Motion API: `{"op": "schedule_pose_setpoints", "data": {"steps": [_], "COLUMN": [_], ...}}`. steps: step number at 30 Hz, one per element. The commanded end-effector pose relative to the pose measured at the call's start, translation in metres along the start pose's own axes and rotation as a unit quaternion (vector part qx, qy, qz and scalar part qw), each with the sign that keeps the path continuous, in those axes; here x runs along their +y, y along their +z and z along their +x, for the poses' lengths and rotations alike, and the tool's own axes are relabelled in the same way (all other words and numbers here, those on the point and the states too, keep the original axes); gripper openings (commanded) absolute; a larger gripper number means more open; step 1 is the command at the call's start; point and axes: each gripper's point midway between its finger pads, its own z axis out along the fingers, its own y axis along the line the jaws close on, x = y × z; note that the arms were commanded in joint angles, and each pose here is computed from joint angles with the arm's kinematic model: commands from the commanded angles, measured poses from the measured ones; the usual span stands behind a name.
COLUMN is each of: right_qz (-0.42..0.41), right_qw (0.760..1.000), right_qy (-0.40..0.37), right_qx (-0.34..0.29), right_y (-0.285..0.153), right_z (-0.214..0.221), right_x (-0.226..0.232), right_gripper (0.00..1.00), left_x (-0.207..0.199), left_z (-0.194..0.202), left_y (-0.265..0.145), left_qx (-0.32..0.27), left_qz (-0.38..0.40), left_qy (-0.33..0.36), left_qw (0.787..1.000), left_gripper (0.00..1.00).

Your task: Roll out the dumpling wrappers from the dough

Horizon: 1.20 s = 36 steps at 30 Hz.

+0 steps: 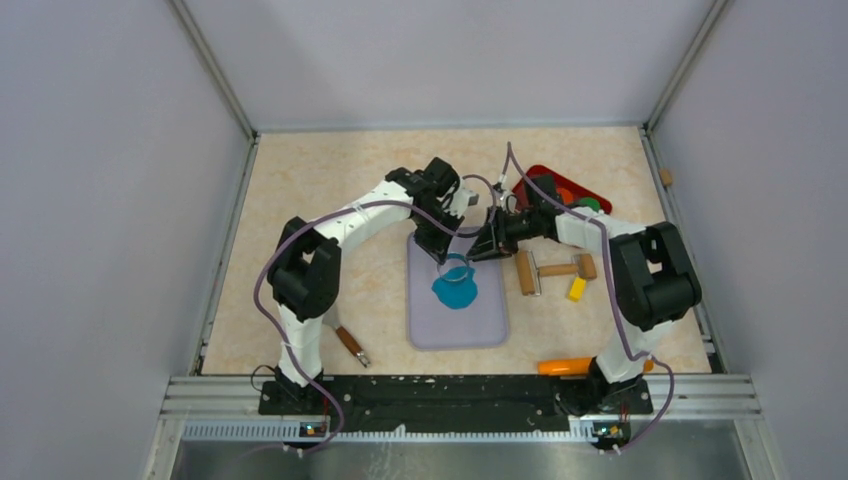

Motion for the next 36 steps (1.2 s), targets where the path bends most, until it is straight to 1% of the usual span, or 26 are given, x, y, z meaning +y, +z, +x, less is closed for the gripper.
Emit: {"op": "schedule_pose_setpoints", "data": {"steps": [1, 4, 6, 12, 26, 36], "right_qz": [-0.026, -0.015, -0.002, 0.02, 0.045, 0.031], "right_qw": [0.999, 0.999, 0.999, 0.998, 0.997, 0.997], "right_qy": [-0.02, -0.025, -0.027, -0.036, -0.042, -0.049], "right_qx": [0.021, 0.03, 0.038, 0.044, 0.05, 0.053], "right_y": [0.005, 0.007, 0.007, 0.001, 0.002, 0.001], "right_z": [0.014, 0.023, 0.03, 0.043, 0.056, 0.057], "right_x": [0.013, 0.01, 0.004, -0.003, -0.016, -0.01], "right_gripper": [0.31, 0.29, 0.24, 0.18, 0.17, 0.17], "left_x": [-0.02, -0.021, -0.023, -0.026, -0.023, -0.025], "left_z": [-0.004, -0.002, 0.0, 0.008, 0.011, 0.013], "left_y": [-0.013, -0.012, -0.013, -0.007, 0.013, 0.02], "left_qx": [-0.024, -0.023, -0.023, -0.019, -0.031, -0.022], "left_qz": [0.021, 0.023, 0.024, 0.033, 0.022, 0.019], "left_qy": [0.008, 0.008, 0.009, 0.015, 0.025, 0.031], "left_qw": [0.999, 0.999, 0.999, 0.999, 0.999, 0.999], "left_gripper": [0.0, 0.0, 0.0, 0.0, 0.0, 0.0]}}
